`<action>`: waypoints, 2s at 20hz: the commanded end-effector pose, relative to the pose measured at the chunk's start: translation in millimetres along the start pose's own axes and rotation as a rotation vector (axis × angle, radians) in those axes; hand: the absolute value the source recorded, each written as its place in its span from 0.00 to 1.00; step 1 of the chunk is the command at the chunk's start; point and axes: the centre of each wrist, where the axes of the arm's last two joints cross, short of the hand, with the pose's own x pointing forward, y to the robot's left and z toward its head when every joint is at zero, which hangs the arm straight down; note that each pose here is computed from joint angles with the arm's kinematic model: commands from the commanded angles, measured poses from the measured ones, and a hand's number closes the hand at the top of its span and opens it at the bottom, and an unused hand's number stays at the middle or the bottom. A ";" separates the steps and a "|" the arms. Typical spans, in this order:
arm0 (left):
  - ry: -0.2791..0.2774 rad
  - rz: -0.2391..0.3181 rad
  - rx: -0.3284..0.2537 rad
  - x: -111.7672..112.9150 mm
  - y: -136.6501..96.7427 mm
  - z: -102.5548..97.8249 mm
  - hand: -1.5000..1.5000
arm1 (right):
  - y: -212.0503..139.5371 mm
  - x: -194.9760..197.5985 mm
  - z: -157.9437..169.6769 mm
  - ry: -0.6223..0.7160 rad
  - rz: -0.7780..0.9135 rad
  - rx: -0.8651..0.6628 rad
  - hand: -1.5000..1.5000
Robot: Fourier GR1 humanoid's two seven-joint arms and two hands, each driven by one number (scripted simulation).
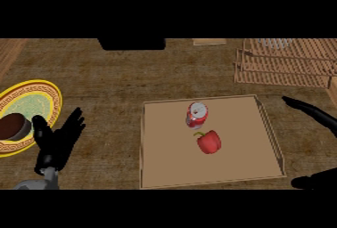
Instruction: Pick the bell pepper from the tray and place it in the tiered shelf
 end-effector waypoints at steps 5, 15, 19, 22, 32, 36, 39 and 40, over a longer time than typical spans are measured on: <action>0.003 -0.008 -0.023 9.7 9.6 -2.5 0.50 | 34.3 88.0 -15.3 0.162 0.132 -0.028 0.00; 0.001 -0.010 -0.023 4.4 -8.5 -9.0 0.50 | 93.7 118.3 -62.4 0.332 0.248 -0.043 0.00; 0.029 -0.005 -0.013 -8.3 -5.4 -10.4 0.50 | 128.7 111.5 -76.5 0.391 0.340 0.031 0.00; 0.010 -0.002 -0.025 0.3 -18.7 -5.9 0.50 | 130.9 121.3 -75.0 0.396 0.350 0.035 0.00; 0.004 -0.018 -0.010 -3.6 9.4 -11.7 0.50 | 148.8 121.0 -60.4 0.493 0.423 -0.019 0.00; 0.000 0.000 -0.014 4.0 12.4 -6.6 0.50 | 163.3 97.8 -82.2 0.490 0.417 -0.029 0.00; 0.008 -0.001 -0.010 -1.4 5.8 3.7 0.50 | 165.3 74.2 -90.8 0.502 0.417 -0.028 0.00; 0.000 -0.011 -0.006 2.3 -1.7 0.0 0.50 | 186.4 90.0 -80.2 0.498 0.423 -0.014 0.00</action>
